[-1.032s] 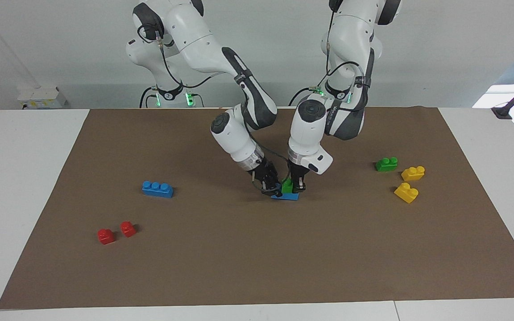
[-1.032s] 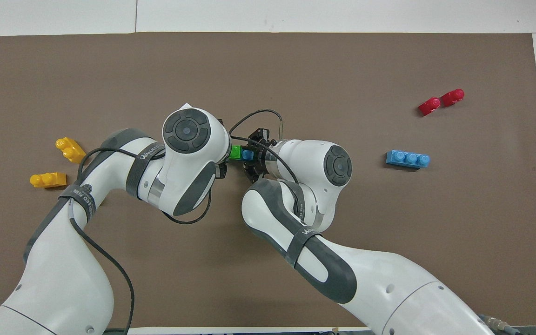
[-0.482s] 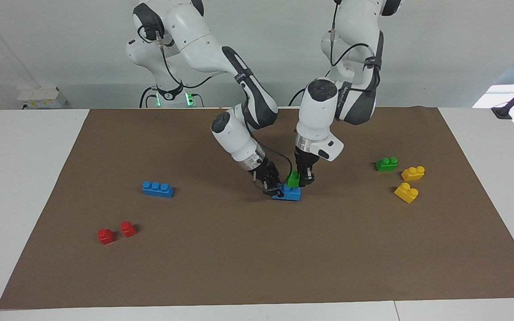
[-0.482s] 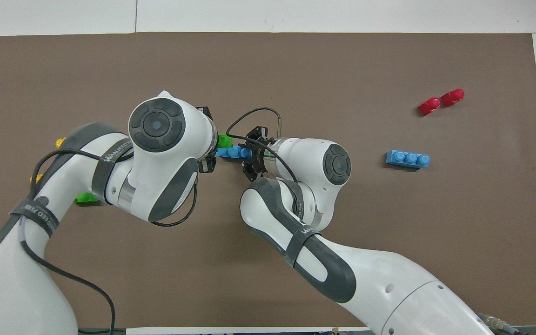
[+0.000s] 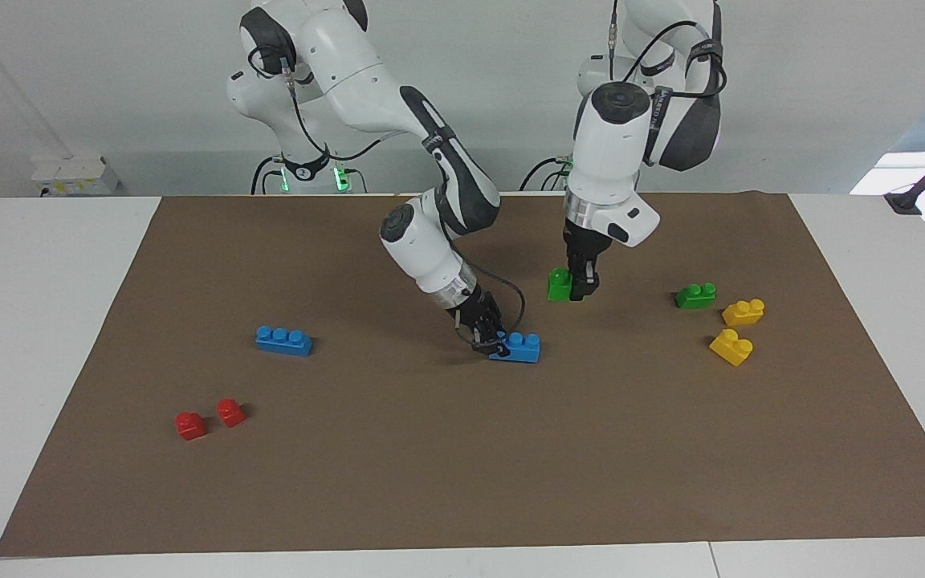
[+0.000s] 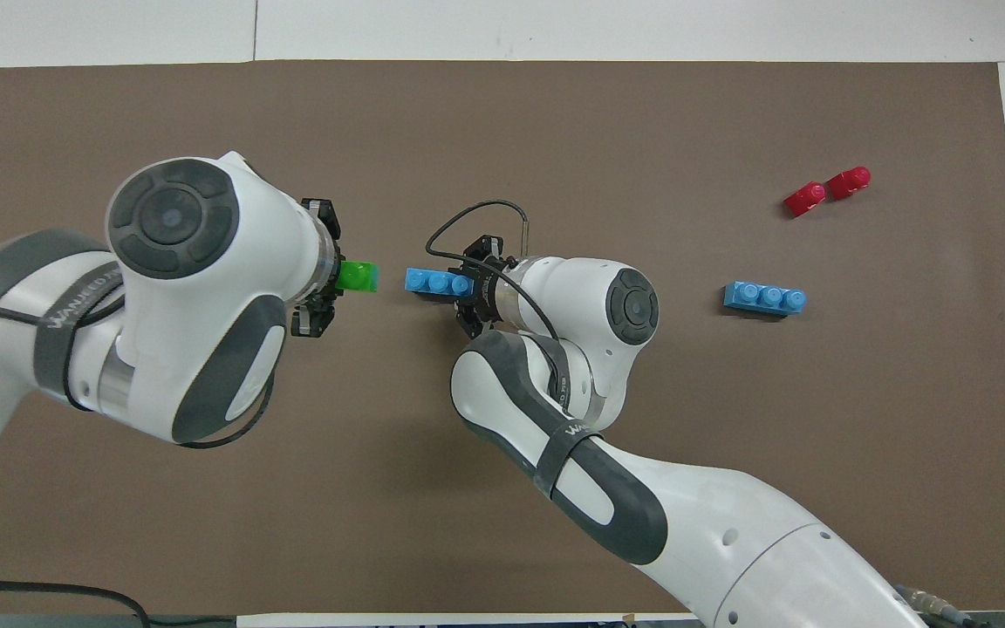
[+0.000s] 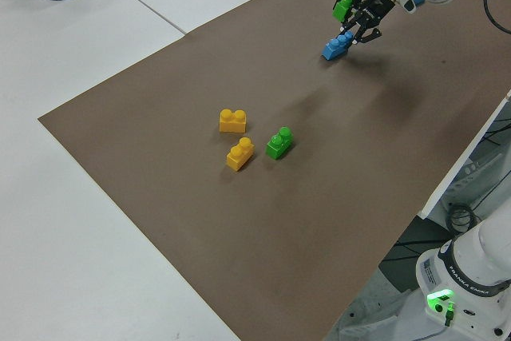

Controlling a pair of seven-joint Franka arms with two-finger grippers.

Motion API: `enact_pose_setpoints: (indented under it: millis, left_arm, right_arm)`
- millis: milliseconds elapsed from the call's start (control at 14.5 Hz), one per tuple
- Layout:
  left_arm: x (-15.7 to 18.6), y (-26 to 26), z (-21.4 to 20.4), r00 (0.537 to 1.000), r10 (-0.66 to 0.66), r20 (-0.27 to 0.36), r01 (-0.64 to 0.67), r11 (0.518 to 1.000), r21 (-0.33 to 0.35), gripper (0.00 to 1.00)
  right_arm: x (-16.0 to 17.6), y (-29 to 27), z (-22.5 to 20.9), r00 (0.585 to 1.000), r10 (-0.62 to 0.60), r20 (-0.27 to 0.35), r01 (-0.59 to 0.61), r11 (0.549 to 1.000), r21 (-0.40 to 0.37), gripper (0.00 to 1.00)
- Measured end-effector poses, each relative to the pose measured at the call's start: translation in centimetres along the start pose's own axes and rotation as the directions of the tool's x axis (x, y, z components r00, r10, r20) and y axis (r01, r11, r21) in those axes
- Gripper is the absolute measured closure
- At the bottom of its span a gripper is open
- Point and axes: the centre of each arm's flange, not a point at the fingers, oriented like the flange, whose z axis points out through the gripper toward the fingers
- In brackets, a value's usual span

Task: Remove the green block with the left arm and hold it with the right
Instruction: 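Carry the green brick back with the left gripper while the right carries blue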

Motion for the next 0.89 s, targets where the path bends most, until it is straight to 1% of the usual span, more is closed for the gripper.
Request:
enact_pose_setpoints:
  millis: [206,344,482,688,826,895]
  left_arm:
    - [8.3,0.3,-1.2,0.989,0.145,-0.015,-0.145,0.989,0.017,0.64]
    - [12.1,0.3,-1.2,0.969,0.248,-0.018,-0.247,0.969,0.025,0.64]
    - [14.4,0.2,-0.9,0.936,0.352,-0.015,-0.352,0.935,0.034,0.64]
    - [16.7,-0.4,0.3,0.854,0.521,0.004,-0.520,0.852,0.059,0.64]
    - [18.4,-1.1,1.6,0.800,0.599,0.023,-0.599,0.797,0.075,0.64]
    - [19.3,-1.3,2.2,0.786,0.618,0.025,-0.618,0.782,0.075,0.64]
  right_arm:
    - [0.4,-1.2,-0.8,1.000,-0.016,0.000,0.016,1.000,-0.001,0.66]
    - [0.9,-3.3,-2.7,1.000,-0.018,0.009,0.018,0.999,-0.032,0.66]
    - [1.5,-5.7,-6.2,1.000,-0.021,0.019,0.023,0.998,-0.059,0.66]
    - [3.0,-8.9,-12.4,0.999,-0.014,0.032,0.018,0.994,-0.109,0.66]
    - [4.4,-10.6,-15.3,0.999,-0.017,0.040,0.023,0.989,-0.144,0.66]
    - [5.2,-11.3,-16.3,0.999,-0.023,0.047,0.030,0.987,-0.159,0.66]
